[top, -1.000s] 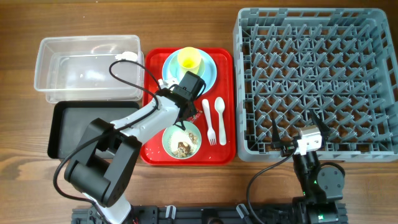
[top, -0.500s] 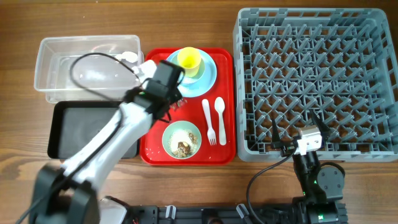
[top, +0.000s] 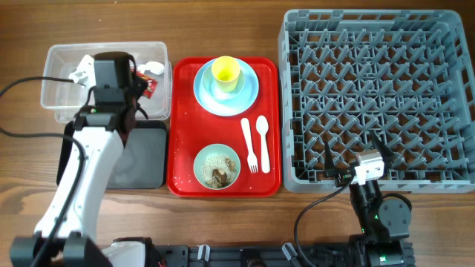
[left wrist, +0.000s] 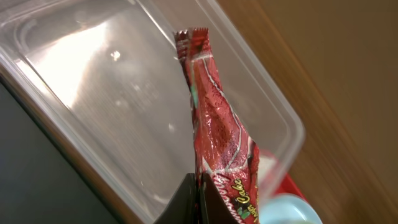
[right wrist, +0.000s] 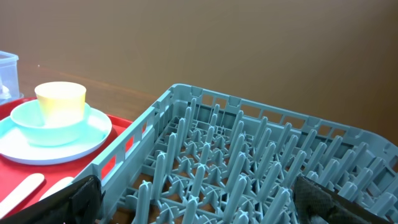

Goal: Sort waste into correct bins and load items into the dishwasher rack
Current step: 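Carry the wrapper left and release it into the clear bin, then move the left gripper to the teal bowl and grip its rim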

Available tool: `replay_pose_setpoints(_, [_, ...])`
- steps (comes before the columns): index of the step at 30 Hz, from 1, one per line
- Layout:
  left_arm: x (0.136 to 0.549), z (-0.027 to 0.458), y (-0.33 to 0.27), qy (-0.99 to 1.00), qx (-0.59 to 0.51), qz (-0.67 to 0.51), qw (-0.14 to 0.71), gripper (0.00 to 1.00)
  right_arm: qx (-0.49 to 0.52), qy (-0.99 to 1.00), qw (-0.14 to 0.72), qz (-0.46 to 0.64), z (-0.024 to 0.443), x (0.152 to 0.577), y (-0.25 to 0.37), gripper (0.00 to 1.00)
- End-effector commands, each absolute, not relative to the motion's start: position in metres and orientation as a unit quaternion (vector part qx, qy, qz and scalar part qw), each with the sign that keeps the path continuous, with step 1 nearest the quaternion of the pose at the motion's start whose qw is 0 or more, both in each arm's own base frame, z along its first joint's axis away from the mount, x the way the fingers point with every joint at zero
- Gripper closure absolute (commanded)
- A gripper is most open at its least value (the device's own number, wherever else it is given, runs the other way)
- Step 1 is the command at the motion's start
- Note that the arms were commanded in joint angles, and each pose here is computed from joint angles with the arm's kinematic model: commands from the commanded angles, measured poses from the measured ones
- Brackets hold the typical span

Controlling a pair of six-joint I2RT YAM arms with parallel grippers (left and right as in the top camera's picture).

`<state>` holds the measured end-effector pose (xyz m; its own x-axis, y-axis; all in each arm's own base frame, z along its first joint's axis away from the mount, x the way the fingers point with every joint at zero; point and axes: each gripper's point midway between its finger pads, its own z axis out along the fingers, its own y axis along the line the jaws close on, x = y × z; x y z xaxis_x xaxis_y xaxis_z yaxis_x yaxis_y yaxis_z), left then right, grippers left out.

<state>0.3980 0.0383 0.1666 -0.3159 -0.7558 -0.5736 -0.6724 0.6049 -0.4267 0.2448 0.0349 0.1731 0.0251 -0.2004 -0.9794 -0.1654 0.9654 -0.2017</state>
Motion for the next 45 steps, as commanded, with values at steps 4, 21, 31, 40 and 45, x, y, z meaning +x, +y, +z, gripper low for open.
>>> replay_pose_setpoints(4, [0.416,0.116,0.080,0.797,-0.483,-0.016,0.362,0.85,-0.135,0.694,0.707,-0.012,0.175,0.244,0.036,0.00])
replay_pose_setpoints(21, [0.332,0.187,-0.056,0.877,-0.318,-0.287,0.219,0.10,-0.135,0.694,0.707,-0.012,0.175,0.244,0.036,0.00])
replay_pose_setpoints(31, [0.277,0.172,-0.151,0.943,-0.148,-0.249,0.166,0.12,-0.135,0.694,0.707,-0.012,0.175,0.244,0.036,0.00])
replay_pose_setpoints(40, [0.227,0.147,-0.224,0.970,0.011,-0.169,0.174,0.22,-0.135,0.694,0.707,-0.012,0.175,0.244,0.036,0.00])
replay_pose_setpoints(45, [0.195,0.103,-0.260,0.980,0.084,-0.135,0.119,0.64,-0.135,0.694,0.707,-0.012,0.175,0.244,0.036,0.00])
